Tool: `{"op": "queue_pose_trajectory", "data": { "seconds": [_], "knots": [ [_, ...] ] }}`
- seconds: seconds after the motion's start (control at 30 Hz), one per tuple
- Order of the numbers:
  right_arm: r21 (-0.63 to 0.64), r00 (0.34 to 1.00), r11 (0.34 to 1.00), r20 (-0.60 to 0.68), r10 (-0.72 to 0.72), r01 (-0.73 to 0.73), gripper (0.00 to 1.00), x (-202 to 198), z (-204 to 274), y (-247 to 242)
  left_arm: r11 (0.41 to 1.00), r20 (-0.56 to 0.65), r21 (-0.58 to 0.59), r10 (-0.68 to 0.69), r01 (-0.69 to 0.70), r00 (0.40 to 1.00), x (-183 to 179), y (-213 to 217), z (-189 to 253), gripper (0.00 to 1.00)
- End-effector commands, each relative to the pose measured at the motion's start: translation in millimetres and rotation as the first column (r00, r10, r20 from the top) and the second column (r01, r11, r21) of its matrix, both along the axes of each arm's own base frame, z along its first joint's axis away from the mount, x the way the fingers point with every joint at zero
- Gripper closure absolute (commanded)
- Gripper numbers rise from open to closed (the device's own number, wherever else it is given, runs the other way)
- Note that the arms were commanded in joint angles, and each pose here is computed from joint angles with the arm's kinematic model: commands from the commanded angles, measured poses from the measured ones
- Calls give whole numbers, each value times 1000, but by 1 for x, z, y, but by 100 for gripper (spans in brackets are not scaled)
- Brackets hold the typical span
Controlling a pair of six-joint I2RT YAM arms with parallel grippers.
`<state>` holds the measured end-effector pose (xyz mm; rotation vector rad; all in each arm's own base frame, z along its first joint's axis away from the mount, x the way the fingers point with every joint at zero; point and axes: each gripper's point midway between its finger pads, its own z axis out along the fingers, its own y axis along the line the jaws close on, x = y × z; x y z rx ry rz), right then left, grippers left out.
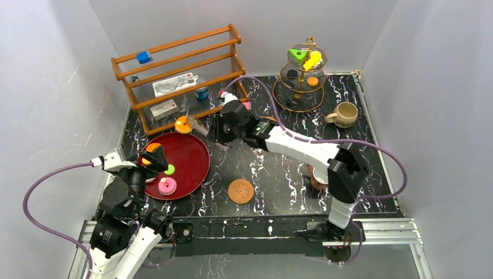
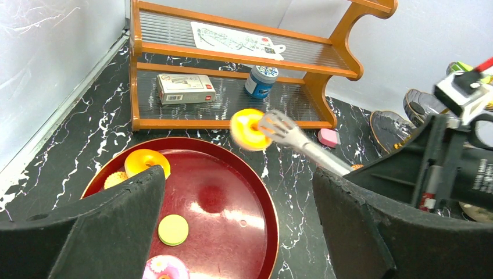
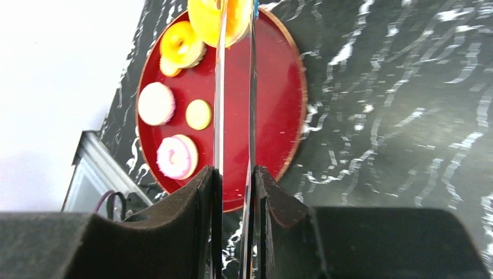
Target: Serve the afternoon tea
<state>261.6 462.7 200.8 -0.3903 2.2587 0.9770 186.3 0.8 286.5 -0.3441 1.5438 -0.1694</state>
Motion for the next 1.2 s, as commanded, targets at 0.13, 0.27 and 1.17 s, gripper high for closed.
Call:
{"op": "queue_pose_trajectory", "data": {
  "seconds": [0.13,0.27,1.17],
  "knots": [
    [10,969,977,129,-211,212,68,48,52,-90,1000,12,-5,4,-4,1000,2,0,4,5],
    [-1,948,954,119,-296,298,67,66,58,-134,1000,10,-4,3,-3,1000,2,-1,4,5],
    [-9,744,751,143,-653,661,66,126,79,-352,1000,3,1,-1,1,1000,4,-2,3,5]
  ]
}}
